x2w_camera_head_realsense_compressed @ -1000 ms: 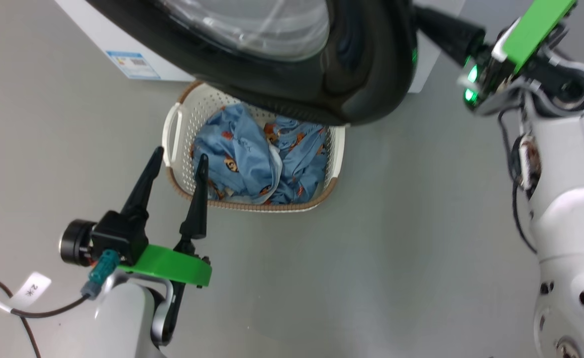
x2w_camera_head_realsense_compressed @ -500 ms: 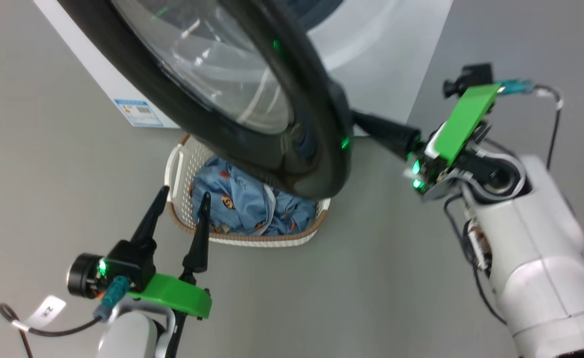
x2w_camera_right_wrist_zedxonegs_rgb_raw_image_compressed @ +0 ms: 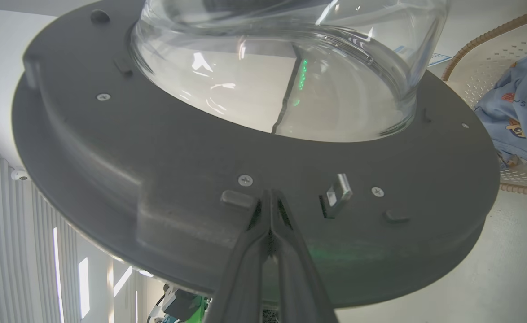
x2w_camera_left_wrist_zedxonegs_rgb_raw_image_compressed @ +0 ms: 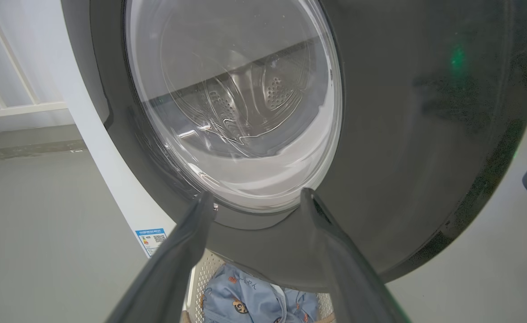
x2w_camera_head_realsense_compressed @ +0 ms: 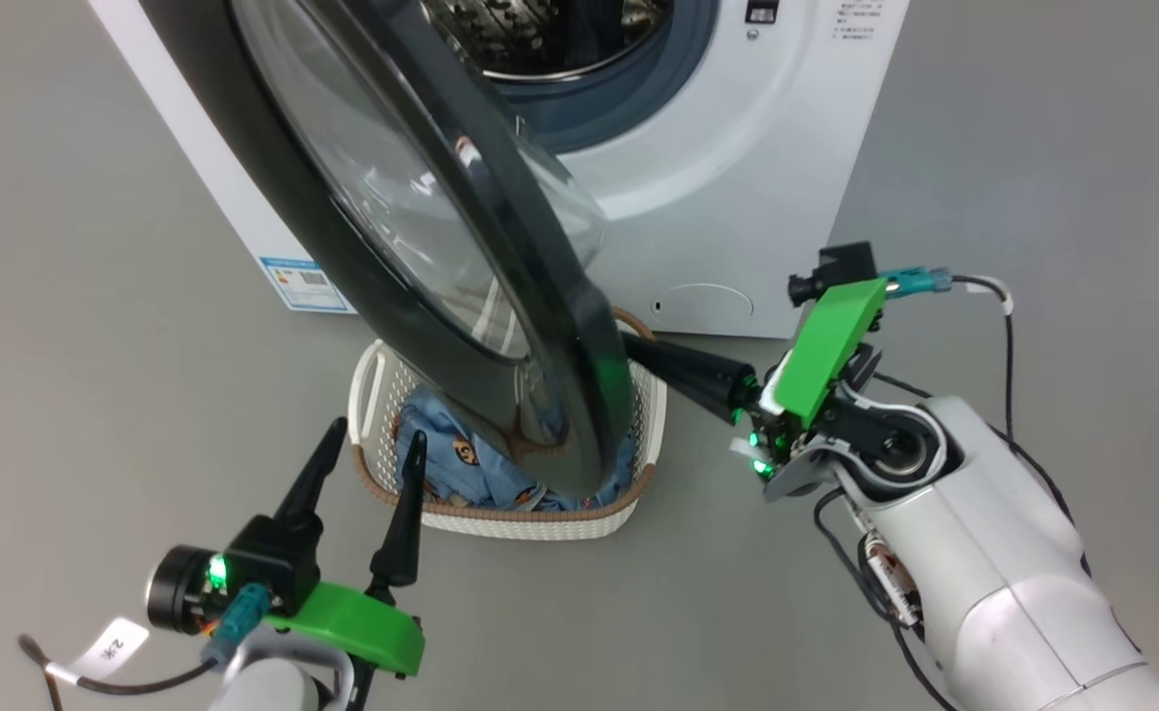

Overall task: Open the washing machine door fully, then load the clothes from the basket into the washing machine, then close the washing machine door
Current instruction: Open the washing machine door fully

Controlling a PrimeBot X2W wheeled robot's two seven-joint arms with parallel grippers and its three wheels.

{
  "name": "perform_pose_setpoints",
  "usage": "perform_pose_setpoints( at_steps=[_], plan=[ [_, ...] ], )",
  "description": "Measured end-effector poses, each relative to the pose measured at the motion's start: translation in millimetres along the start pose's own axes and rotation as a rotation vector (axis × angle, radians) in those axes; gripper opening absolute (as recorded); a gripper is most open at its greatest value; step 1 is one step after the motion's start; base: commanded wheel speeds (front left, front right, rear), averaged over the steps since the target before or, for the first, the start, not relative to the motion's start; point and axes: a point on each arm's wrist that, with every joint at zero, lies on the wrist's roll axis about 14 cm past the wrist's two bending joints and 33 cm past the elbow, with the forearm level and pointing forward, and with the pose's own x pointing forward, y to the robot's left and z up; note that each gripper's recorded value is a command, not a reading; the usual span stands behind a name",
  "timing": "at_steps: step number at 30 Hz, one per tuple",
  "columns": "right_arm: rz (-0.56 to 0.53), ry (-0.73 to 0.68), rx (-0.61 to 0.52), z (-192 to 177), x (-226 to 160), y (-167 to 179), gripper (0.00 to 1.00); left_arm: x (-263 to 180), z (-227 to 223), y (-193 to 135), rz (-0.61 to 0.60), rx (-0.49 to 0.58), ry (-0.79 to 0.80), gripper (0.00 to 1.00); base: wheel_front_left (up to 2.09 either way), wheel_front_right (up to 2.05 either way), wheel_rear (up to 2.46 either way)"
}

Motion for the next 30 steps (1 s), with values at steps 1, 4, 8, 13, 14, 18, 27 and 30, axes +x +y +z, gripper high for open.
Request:
perform_pose_setpoints(
  at_steps=[1, 4, 8, 13, 14, 18, 27, 30],
  plan=[
    [-0.001, 0.005, 0.0, -3.5, 1.0, 0.4, 0.0, -1.7, 0.2, 0.1, 0.001, 0.0, 0.0, 1.0, 0.0, 0.0, 0.0],
    [-0.001, 0.019, 0.001, -12.2, 4.2, 2.4, 0.0, -6.3, 0.0, 0.5, 0.005, -0.001, 0.002, 1.0, 0.0, 0.0, 0.0],
    [-0.001, 0.034, 0.004, -21.4, 8.1, 3.6, 0.0, -7.8, 3.2, 1.5, 0.009, 0.001, -0.006, 1.0, 0.0, 0.0, 0.0],
    [-0.001, 0.031, 0.016, -25.6, 9.7, 3.9, 0.0, -8.7, 5.6, 1.6, 0.009, 0.002, -0.013, 1.0, 0.0, 0.0, 0.0],
    [-0.001, 0.028, 0.021, -25.8, 9.6, 4.0, 0.0, -8.8, 5.9, 1.4, 0.009, 0.002, -0.014, 1.0, 0.0, 0.0, 0.0],
    [-0.005, 0.014, 0.024, -25.4, 9.0, 3.2, 0.0, -9.0, 6.3, 0.3, 0.006, 0.001, -0.015, 1.0, 0.0, 0.0, 0.0],
    [0.016, -0.118, 0.051, -1.6, -1.1, 6.6, 0.0, -11.7, 2.1, -3.4, -0.002, -0.004, -0.004, 1.0, 0.0, 0.0, 0.0],
    [0.024, -0.177, 0.067, 7.0, -12.0, 4.7, 0.0, -11.5, 3.7, -4.6, -0.005, -0.004, -0.009, 1.0, 0.0, 0.0, 0.0]
  ],
)
